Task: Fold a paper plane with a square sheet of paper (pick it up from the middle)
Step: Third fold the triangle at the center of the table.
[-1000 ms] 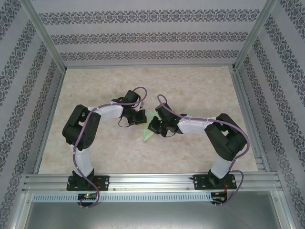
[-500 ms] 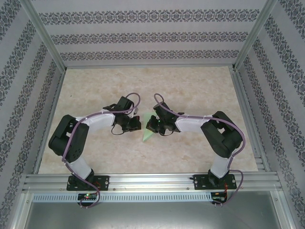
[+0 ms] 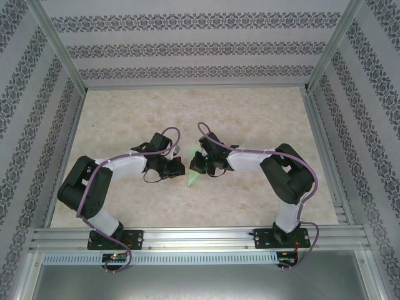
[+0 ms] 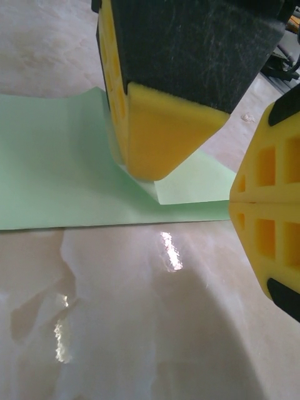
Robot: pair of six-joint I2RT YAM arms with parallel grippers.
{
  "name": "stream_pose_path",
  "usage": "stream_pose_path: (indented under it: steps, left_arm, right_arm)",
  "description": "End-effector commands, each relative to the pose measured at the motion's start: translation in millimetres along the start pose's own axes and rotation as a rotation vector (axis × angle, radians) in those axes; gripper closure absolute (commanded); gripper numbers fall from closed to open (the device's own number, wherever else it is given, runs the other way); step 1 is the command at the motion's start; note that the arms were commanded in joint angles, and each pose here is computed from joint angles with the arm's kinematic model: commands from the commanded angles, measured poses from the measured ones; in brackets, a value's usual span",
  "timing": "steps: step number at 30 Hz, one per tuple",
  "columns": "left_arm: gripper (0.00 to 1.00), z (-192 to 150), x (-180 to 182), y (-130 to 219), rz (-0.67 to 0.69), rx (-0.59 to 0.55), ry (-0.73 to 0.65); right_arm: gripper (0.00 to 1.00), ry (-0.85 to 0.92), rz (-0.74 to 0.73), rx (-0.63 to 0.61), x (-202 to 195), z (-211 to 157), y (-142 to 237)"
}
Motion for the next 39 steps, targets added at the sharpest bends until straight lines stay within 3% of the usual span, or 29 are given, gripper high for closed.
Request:
stream_pose_path:
  steps: [1, 39]
  left_arm:
    - [0.95, -5, -13, 0, -0.066, 0.004, -0.031]
    - [0.97, -25, -1, -26, -0.055, 0.066, 0.008]
  right_arm:
    - [1.0, 0.045, 0.012, 0.025, 8, 0, -4]
    - [1.0, 0.031, 0.042, 0.033, 4, -3, -10]
Point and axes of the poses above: each hand's point on the last joint's axis, 136 mm out from that joint toward the fingers, its own y axis back along the fingers, its own x axis along the line the jaws close on, z = x × y, the point moved 6 cm from there along y, back along the fingers, and after that the axes turned 9 degrees about y, right-handed, at the moved point
